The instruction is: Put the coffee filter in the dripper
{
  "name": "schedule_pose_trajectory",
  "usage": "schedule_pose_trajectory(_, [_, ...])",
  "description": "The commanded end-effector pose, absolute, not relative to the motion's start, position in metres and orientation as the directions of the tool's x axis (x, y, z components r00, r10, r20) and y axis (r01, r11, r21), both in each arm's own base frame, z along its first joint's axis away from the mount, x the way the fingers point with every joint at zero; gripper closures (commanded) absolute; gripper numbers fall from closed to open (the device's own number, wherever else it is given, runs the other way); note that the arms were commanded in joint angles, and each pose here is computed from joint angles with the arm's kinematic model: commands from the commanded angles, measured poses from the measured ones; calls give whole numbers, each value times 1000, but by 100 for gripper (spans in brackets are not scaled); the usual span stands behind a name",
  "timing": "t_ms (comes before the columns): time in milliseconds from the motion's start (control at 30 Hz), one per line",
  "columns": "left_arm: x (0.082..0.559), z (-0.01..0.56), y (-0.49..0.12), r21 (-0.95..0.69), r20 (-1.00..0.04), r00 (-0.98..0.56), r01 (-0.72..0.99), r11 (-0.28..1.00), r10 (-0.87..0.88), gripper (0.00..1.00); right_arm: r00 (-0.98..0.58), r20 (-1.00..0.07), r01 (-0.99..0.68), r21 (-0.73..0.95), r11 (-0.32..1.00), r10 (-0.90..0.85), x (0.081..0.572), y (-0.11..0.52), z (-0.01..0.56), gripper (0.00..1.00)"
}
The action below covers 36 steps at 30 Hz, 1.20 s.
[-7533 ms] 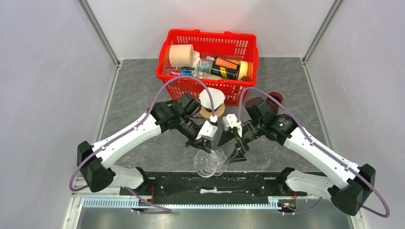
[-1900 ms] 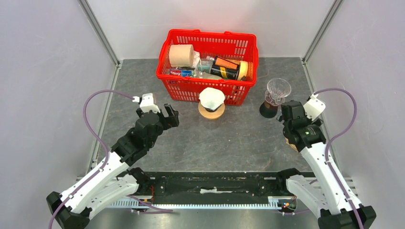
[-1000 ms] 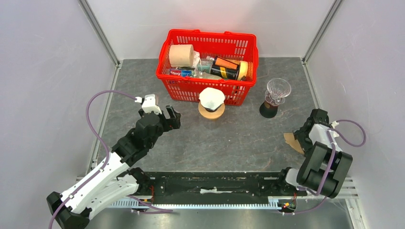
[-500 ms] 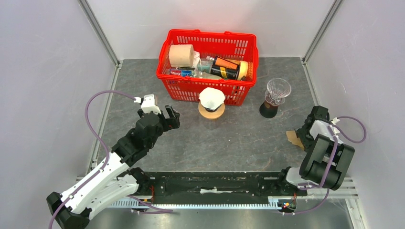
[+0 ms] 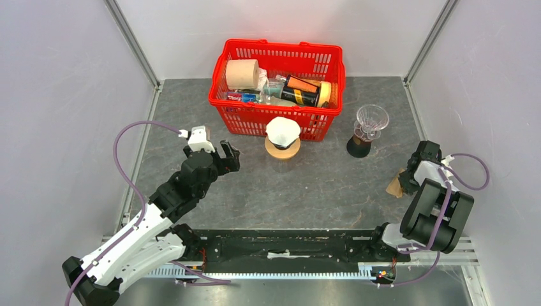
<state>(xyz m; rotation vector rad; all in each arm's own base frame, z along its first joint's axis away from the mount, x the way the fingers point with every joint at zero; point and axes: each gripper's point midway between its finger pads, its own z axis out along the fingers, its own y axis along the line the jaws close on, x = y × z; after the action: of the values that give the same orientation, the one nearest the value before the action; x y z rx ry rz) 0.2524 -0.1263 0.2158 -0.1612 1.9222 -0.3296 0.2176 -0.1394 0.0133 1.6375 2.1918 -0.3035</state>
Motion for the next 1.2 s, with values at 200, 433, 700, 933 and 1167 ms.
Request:
schedule_pose_trajectory(200, [256, 221, -120, -295, -901, -339, 23, 955, -270, 2, -234, -417, 929, 171, 328, 878, 225, -124, 24, 95])
schedule_pose_trajectory(433, [256, 222, -125, -307, -897, -345, 41, 951, -274, 2, -184, -525, 838, 358, 412, 831, 247, -120, 117, 94])
schedule_pose_trajectory(700, [253, 225, -130, -330, -893, -347, 69, 942, -287, 2, -164, -687, 641, 471, 606, 708, 259, -103, 260, 93])
schedule_pose_trajectory(933, [251, 223, -142, -357, -881, -373, 117, 927, -292, 2, -333, -761, 343, 451, 824, 556, 273, -35, 310, 93])
schedule_pose_trajectory(1167, [246, 225, -177, -415, -856, -437, 257, 873, -278, 3, -551, -795, -89, 358, 929, 253, 288, 75, 300, 92])
